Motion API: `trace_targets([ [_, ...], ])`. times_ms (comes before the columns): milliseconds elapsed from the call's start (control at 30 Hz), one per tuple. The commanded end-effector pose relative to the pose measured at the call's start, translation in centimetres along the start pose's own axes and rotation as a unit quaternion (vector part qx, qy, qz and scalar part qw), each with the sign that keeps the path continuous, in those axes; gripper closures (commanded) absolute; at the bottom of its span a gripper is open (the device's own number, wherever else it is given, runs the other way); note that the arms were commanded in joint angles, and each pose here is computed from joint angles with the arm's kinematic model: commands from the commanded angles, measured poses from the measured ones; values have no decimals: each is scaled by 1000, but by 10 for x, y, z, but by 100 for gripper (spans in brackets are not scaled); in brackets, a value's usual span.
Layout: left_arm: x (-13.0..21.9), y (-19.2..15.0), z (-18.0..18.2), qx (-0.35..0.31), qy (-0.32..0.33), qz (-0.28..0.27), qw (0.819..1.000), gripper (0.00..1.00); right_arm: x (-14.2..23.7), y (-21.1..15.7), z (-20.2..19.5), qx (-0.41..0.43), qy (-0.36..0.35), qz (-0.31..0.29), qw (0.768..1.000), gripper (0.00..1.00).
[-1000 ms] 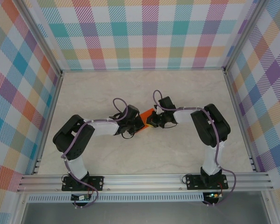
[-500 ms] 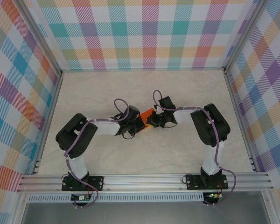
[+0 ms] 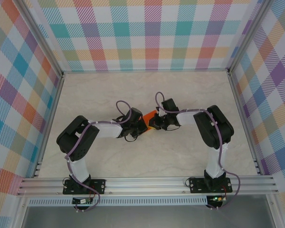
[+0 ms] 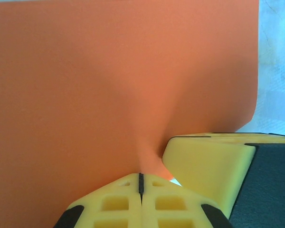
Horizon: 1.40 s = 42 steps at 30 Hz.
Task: Fold a paper plane with a square sheet of paper (pick it up from the middle)
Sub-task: First fold in half a square sheet of paper at the center of the table.
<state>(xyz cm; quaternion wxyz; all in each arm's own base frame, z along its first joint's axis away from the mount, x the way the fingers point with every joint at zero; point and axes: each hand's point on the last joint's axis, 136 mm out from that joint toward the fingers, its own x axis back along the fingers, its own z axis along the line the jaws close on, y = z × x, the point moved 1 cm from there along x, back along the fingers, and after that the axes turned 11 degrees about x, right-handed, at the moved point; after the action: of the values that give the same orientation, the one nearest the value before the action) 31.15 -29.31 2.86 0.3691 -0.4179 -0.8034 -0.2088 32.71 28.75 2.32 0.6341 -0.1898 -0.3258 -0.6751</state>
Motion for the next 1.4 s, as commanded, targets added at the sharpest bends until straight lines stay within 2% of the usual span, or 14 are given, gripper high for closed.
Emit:
trace_targets([
  [0, 4, -13, 59, 1, 105, 6, 994, 100, 5, -6, -37, -10, -55, -4, 998, 100],
  [300, 10, -19, 89, 8, 140, 10, 990, 100, 42, 36, -79, -37, -105, -77, 991, 100],
  [567, 12, -19, 92, 5, 140, 9, 990, 100, 67, 59, -97, -68, -113, -125, 983, 100],
  [767, 13, -17, 87, -14, 136, 6, 991, 100, 92, 71, -58, -27, -68, -155, 985, 100],
  [867, 16, -14, 83, -42, 136, 5, 990, 100, 92, 62, -39, -14, -36, -142, 989, 100],
  [1100, 41, -5, 88, -147, 146, 0, 978, 100, 62, 27, 2, 1, 20, -87, 996, 100],
  [1233, 43, -8, 77, -159, 114, 11, 981, 100, 40, 18, 19, 1, 37, -66, 997, 100],
  [1367, 38, -8, 59, -138, 79, 12, 987, 100, 21, 7, 20, -12, 29, -49, 998, 100],
])
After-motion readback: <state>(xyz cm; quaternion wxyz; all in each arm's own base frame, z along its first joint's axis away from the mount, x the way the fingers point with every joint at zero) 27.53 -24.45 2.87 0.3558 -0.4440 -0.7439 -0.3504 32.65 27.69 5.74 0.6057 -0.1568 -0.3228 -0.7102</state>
